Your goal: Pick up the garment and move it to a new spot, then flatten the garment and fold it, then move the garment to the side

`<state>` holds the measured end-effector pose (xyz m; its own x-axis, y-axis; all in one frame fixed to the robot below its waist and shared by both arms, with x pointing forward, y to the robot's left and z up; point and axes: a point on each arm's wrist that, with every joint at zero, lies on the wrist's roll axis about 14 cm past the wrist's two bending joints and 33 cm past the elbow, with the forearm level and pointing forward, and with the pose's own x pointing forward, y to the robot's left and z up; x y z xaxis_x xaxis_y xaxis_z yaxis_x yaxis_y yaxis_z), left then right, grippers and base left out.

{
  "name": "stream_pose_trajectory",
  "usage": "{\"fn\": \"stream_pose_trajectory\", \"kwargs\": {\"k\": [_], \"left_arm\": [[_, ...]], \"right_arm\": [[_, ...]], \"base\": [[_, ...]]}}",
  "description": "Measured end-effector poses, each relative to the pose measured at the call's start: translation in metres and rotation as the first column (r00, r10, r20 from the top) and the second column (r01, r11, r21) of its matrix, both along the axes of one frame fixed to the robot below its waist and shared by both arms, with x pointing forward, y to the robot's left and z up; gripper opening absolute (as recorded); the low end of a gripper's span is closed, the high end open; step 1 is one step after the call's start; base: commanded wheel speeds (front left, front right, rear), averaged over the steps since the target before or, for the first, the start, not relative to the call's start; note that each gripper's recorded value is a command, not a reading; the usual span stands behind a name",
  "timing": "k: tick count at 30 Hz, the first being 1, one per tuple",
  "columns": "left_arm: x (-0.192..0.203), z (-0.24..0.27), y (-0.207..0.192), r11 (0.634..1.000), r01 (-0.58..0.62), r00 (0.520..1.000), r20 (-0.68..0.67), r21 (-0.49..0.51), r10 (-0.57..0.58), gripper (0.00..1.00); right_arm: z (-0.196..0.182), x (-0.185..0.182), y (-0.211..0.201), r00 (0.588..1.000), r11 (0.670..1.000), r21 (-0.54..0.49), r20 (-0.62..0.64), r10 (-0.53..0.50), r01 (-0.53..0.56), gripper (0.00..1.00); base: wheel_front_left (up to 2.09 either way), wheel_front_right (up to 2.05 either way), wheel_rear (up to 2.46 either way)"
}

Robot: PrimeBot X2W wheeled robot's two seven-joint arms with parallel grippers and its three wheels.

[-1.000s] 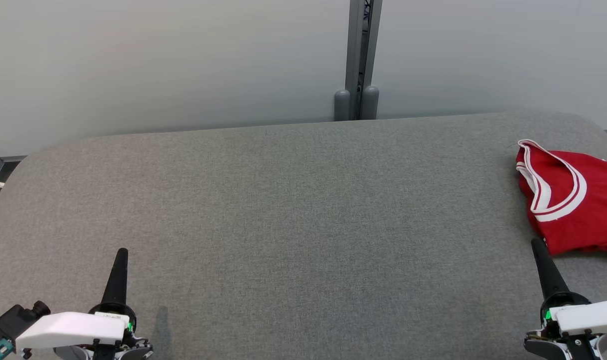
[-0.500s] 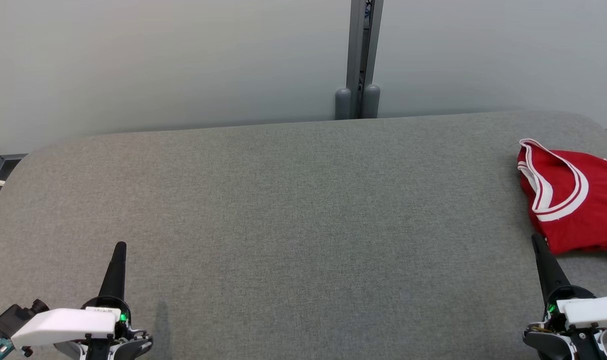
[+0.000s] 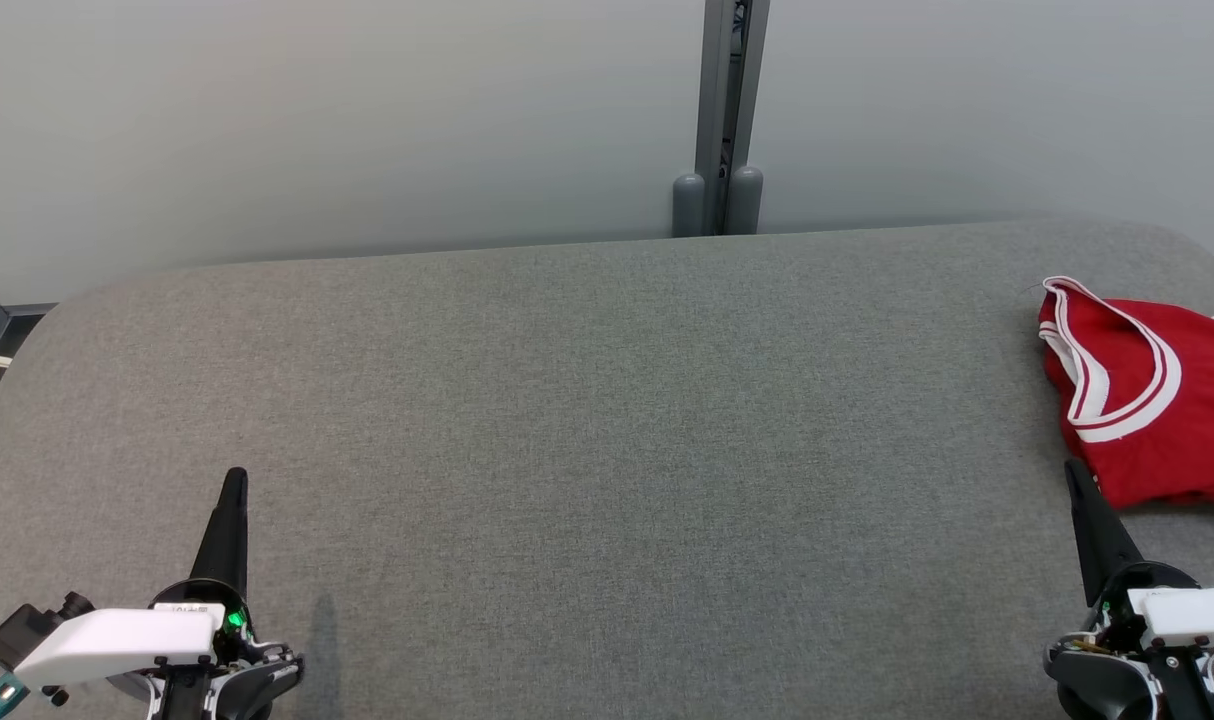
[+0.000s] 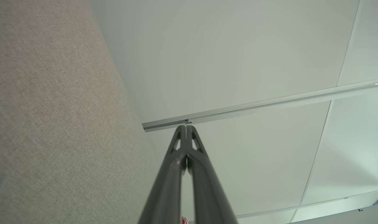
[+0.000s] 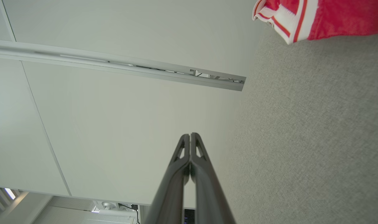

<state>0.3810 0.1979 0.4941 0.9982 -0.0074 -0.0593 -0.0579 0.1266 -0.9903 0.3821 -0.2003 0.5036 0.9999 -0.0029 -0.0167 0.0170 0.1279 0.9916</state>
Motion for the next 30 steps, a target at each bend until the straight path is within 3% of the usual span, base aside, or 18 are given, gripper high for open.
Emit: {"fn": "stream_pose_trajectory", "kwargs": {"k": [18,30], "left_arm": [[0.0059,0.0089,0.0013,0.991,-0.007,0.999,0.045,-0.13,0.013,0.0],[0.0062,0.0094,0.0015,0.991,-0.008,0.999,0.046,-0.131,0.014,0.0]], "right_arm": [[0.0011,0.0057,0.0005,1.0,0.992,0.13,0.009,0.0,-0.001,0.0],[0.0011,0.0058,0.0007,1.0,0.991,0.131,0.009,0.001,-0.002,0.0]], "base": [[0.0,0.0,0.0],[0.0,0.0,0.0]]}}
